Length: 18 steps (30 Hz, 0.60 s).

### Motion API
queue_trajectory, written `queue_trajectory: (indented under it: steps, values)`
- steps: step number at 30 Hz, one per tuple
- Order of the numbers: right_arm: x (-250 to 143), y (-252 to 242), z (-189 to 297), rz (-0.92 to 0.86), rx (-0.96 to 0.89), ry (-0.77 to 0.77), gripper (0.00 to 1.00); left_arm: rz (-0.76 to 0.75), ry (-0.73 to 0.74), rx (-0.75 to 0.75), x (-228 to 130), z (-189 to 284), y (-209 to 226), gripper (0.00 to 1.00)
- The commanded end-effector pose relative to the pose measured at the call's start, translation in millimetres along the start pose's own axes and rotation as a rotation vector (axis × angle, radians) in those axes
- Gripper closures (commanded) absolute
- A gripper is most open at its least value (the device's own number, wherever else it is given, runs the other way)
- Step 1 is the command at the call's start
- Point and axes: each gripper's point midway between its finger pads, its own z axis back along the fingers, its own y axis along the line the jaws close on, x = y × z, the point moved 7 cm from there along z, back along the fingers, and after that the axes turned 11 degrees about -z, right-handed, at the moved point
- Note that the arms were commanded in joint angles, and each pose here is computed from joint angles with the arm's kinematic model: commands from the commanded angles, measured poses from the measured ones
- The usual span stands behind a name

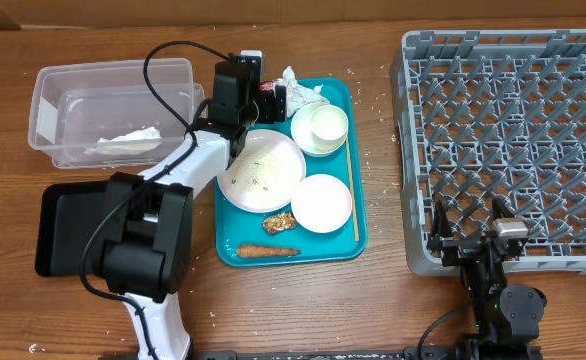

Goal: Sort waste into correct bins and load items into the dishwasher

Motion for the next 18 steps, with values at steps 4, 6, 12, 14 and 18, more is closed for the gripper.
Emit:
queue_trajectory:
  steps: [4, 6, 12, 14, 18]
  values:
    - [-2, 0, 0, 0.007, 0.002, -0.003, 0.00, -0.068, 0.006, -0.046, -22, -29, -9, 0.10]
    - [-2, 0, 0, 0.007, 0.002, -0.003, 0.00, -0.095, 0.013, -0.067, -27, -33, -13, 0.12]
    - [-2, 0, 0, 0.007, 0.002, -0.003, 0.00, -0.151, 0.002, -0.154, -29, -35, -34, 0.18]
    - [-2, 0, 0, 0.007, 0.002, -0.003, 0.00, -0.189, 0.011, -0.150, -31, -35, -39, 0.18]
    - [-2, 0, 0, 0.007, 0.002, -0.003, 0.00, -0.216, 0.017, -0.097, -32, -36, -37, 0.19]
